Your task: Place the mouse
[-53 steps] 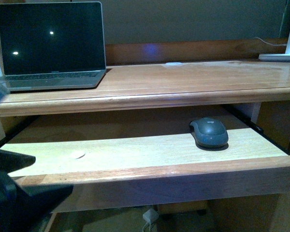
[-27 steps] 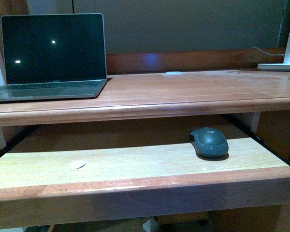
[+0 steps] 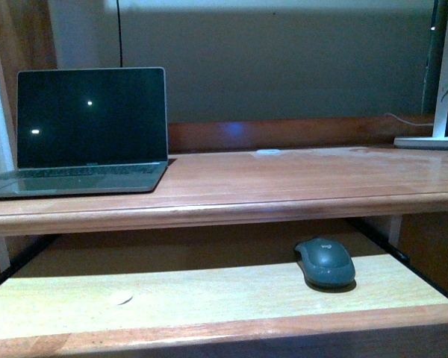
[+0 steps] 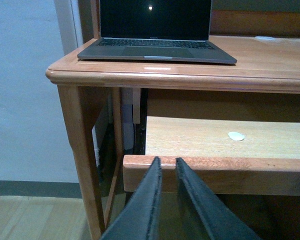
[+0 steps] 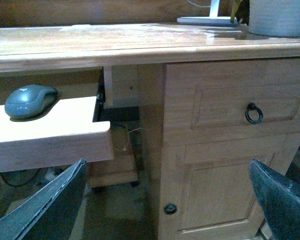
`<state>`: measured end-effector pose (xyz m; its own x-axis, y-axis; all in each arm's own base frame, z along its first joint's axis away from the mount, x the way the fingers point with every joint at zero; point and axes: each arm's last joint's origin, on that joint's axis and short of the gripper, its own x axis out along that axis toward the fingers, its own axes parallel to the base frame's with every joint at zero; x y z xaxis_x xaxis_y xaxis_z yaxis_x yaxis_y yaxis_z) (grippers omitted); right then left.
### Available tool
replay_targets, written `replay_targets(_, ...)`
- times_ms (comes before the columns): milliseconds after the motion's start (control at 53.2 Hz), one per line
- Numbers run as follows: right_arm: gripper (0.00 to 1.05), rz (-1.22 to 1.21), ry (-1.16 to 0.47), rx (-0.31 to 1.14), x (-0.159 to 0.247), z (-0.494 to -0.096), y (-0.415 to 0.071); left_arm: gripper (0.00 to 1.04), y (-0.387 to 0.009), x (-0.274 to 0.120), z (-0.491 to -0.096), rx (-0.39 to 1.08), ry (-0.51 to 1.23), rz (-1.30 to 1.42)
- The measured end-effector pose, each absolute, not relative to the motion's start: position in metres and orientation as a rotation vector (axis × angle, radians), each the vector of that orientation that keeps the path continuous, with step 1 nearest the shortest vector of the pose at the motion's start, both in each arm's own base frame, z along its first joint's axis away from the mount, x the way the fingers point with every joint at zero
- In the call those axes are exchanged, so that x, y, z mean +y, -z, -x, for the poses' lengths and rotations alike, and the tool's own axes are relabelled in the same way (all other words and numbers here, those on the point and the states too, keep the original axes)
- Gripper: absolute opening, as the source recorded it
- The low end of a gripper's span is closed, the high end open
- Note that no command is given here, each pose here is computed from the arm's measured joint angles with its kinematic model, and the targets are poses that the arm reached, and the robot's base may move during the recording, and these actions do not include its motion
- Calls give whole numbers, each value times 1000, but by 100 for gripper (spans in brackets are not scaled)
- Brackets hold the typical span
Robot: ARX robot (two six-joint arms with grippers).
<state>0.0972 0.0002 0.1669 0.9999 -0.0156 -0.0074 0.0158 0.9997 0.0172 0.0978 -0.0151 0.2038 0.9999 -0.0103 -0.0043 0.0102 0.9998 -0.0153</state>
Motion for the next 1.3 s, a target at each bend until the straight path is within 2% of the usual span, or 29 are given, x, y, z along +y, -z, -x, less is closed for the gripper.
replay_targets(56, 97, -52, 63, 54, 1, -99, -167, 2, -200, -13, -98, 6, 11, 15)
replay_targets(169, 97, -85, 82, 69, 6, -106, -175, 3, -195, -8, -98, 4, 37, 11)
replay_targets(413, 97, -119, 60, -11, 18, -139, -216, 3, -185, -1, -98, 6, 5, 10)
replay_targets(714, 97, -65, -7, 115, 53, -204, -232, 3, -178, -1, -98, 5, 3, 10)
replay_targets(939, 97, -3, -35, 112, 84, -229, -246, 3, -165, 0, -98, 5, 3, 10)
replay_targets(1240, 97, 54, -57, 179, 124, -261, -240, 3, -166, 0, -98, 2, 3, 10)
replay_targets(1296, 97, 67, -72, 186, 132, -264, -239, 10, -166, 0, -98, 2, 3, 10)
